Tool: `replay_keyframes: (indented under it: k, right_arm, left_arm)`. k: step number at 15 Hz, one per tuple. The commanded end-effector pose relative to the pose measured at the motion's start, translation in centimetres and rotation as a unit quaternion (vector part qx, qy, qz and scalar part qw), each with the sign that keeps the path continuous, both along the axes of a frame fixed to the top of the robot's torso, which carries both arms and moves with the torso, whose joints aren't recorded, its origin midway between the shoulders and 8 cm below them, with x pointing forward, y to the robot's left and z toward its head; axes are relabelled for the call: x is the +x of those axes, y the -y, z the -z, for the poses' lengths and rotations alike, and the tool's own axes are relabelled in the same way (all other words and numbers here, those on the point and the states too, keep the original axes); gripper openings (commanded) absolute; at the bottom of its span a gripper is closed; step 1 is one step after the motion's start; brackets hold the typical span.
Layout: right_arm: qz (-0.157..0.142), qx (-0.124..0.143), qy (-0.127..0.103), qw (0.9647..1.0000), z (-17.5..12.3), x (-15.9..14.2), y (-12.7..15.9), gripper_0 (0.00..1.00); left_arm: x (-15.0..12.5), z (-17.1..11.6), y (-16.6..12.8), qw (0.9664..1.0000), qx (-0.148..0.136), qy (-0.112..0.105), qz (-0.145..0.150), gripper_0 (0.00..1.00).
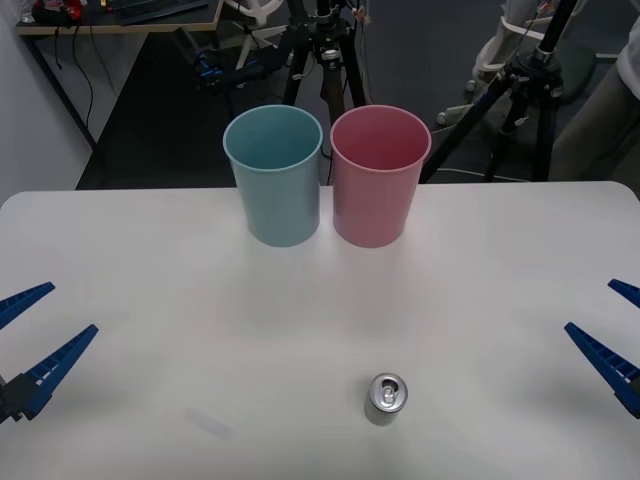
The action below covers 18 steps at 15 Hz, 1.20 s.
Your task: Grasp the object on the table and drop it into the matching bin: aluminum can to the light blue bin, PET bottle to the pink bin.
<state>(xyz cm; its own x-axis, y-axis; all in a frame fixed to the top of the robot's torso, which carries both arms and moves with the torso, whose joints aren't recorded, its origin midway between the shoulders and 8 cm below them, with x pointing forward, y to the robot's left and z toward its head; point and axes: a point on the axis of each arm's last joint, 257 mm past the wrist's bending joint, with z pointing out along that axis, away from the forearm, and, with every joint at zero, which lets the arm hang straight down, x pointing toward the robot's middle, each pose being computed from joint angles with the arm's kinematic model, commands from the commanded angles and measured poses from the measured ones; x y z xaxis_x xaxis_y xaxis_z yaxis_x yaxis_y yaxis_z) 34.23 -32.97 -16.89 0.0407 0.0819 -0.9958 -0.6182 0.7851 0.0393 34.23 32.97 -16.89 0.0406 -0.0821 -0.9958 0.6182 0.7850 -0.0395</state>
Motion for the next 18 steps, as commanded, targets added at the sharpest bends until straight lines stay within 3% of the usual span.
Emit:
replay_keyframes:
  k: [1, 6, 9, 12, 14, 18]
  right_arm:
    - [0.007, 0.014, -0.011, 0.9998, 1.2, -0.1, -0.2, 1.00]
    - [-0.002, 0.003, -0.014, 0.9999, 1.4, -0.4, -0.9, 1.00]
    - [-0.045, -0.031, -0.034, 0.9980, 3.5, -2.4, -2.5, 1.00]
    - [-0.076, -0.078, -0.016, 0.9940, 5.4, -4.8, -3.4, 1.00]
    - [-0.109, -0.086, -0.015, 0.9903, 7.3, -6.6, -4.3, 1.00]
    - [-0.146, -0.113, -0.005, 0.9827, 11.1, -8.7, -5.9, 1.00]
  left_arm:
    - [0.0, 0.0, 0.0, 1.0000, 0.000, 0.000, 0.000, 1.00]
    - [0.0, 0.0, 0.0, 1.0000, 0.000, 0.000, 0.000, 1.00]
    - [0.0, 0.0, 0.0, 1.0000, 0.000, 0.000, 0.000, 1.00]
    - [0.0, 0.0, 0.0, 1.0000, 0.000, 0.000, 0.000, 1.00]
    - [0.0, 0.0, 0.0, 1.0000, 0.000, 0.000, 0.000, 1.00]
    - [0.0, 0.0, 0.0, 1.0000, 0.000, 0.000, 0.000, 1.00]
